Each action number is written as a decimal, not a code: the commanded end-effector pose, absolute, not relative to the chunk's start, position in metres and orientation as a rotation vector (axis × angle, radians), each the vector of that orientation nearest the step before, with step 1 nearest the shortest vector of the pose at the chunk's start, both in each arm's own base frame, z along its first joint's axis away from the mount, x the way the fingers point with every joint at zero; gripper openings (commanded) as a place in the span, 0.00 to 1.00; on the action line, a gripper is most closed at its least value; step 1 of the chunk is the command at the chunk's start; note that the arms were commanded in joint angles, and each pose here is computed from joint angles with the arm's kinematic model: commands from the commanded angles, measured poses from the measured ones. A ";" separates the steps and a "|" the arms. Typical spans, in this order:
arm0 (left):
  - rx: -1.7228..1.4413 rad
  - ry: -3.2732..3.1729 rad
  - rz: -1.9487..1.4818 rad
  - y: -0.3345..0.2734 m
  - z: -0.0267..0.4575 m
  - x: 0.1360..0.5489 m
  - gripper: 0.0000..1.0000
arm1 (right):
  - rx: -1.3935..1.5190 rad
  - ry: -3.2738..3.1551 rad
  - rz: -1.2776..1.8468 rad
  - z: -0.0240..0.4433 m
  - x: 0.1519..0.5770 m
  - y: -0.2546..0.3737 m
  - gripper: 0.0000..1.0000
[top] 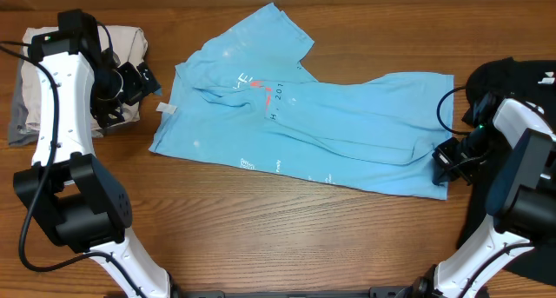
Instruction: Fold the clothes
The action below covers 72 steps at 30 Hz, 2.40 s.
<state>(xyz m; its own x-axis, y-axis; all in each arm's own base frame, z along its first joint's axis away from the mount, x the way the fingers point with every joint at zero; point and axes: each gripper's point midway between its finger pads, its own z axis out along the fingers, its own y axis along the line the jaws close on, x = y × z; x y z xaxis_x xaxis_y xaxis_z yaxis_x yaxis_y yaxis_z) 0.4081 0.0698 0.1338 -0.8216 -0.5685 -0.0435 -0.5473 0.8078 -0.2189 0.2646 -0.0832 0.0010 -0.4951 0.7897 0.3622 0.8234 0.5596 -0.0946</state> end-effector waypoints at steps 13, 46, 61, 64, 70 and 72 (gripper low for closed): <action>-0.848 2.844 -0.311 0.066 0.152 0.412 1.00 | -1.155 -2.812 -0.147 0.112 0.325 -0.063 0.05; -0.848 2.844 -0.311 0.066 0.152 0.412 1.00 | 0.749 -3.226 -0.034 0.047 0.346 0.160 0.28; -0.848 2.844 -0.311 0.066 0.152 0.412 1.00 | 0.960 -3.250 -0.076 0.024 0.353 0.167 0.34; -0.848 2.844 -0.311 0.066 0.152 0.412 1.00 | 0.963 -3.246 -0.111 0.024 0.351 0.171 0.34; -0.848 2.844 -0.311 0.066 0.152 0.412 1.00 | 0.979 -3.230 -0.259 0.021 0.346 0.185 0.34; -0.848 2.844 -0.311 0.066 0.152 0.412 1.00 | 0.982 -3.236 -0.263 0.019 0.346 0.185 0.35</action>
